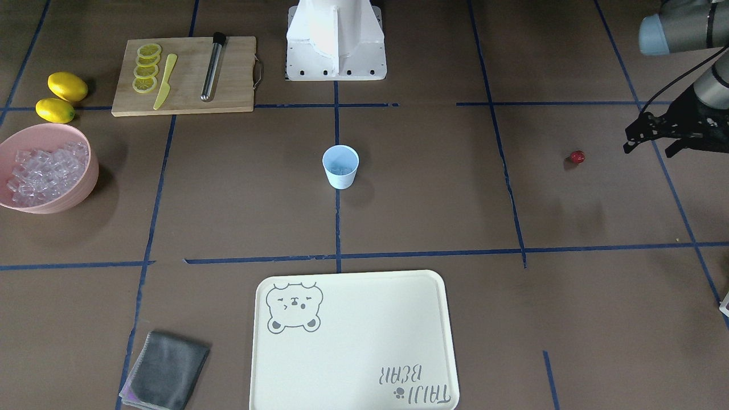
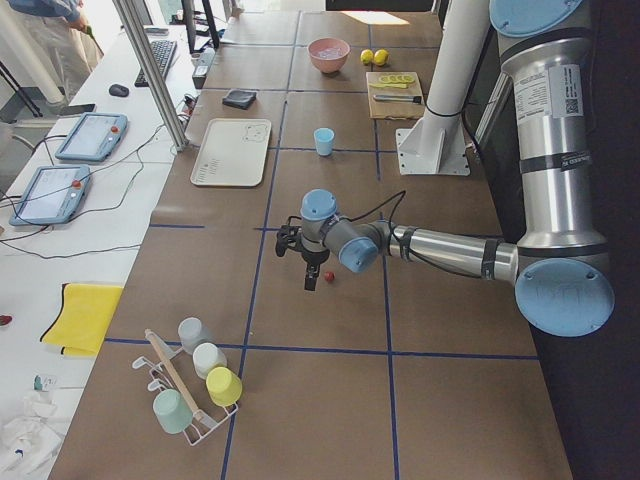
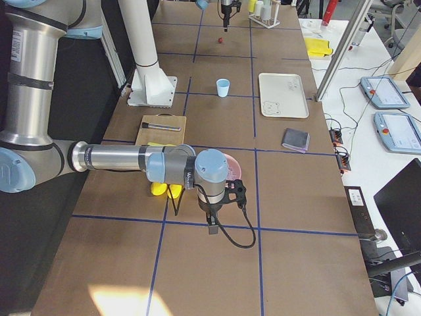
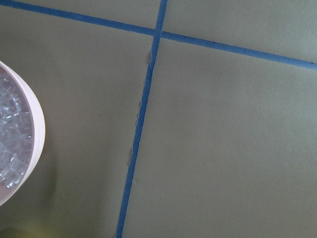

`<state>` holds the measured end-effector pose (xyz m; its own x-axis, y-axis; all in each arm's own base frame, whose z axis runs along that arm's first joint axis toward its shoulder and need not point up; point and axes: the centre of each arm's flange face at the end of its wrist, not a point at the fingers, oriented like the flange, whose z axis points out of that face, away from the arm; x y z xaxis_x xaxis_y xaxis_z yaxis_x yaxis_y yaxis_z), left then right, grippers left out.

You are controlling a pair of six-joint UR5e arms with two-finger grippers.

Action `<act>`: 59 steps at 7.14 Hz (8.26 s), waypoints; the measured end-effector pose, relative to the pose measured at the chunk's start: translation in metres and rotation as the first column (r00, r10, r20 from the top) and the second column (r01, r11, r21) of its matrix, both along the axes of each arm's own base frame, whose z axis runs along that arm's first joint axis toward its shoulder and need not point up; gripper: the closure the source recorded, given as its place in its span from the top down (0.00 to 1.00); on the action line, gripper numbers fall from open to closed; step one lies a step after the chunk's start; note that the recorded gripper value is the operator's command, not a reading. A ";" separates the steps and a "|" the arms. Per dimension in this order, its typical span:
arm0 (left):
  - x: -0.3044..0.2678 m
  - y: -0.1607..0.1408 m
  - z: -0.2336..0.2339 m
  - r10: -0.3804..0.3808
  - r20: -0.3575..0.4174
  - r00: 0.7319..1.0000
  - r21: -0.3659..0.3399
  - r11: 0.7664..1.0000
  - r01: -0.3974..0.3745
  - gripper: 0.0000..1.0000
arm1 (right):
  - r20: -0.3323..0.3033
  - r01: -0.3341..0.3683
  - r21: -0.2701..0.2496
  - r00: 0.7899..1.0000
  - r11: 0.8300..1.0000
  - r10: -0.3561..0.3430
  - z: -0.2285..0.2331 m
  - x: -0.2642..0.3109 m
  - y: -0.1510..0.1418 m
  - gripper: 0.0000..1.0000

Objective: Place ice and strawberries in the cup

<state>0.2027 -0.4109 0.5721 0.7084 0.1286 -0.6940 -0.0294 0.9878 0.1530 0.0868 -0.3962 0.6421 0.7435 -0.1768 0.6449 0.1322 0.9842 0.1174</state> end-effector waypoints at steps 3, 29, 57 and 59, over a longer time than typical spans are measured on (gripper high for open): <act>0.037 0.017 0.002 0.029 0.003 1.000 0.019 0.999 -0.029 1.00 | 0.000 -0.001 0.003 1.000 1.000 0.001 -0.002 0.000 0.000 1.00; 0.189 0.002 -0.402 -0.157 -0.021 0.987 -0.175 0.973 0.151 0.00 | 0.001 -0.001 0.027 1.000 1.000 0.001 -0.014 0.000 -0.003 1.00; -0.232 -0.041 -0.009 0.196 0.065 0.979 -0.060 0.980 -0.192 1.00 | 0.001 -0.001 0.026 1.000 1.000 0.001 -0.013 0.000 -0.002 1.00; -0.266 -0.011 0.050 0.168 0.058 0.984 -0.057 0.985 -0.165 1.00 | 0.001 -0.001 0.026 1.000 1.000 0.001 -0.013 0.000 -0.002 1.00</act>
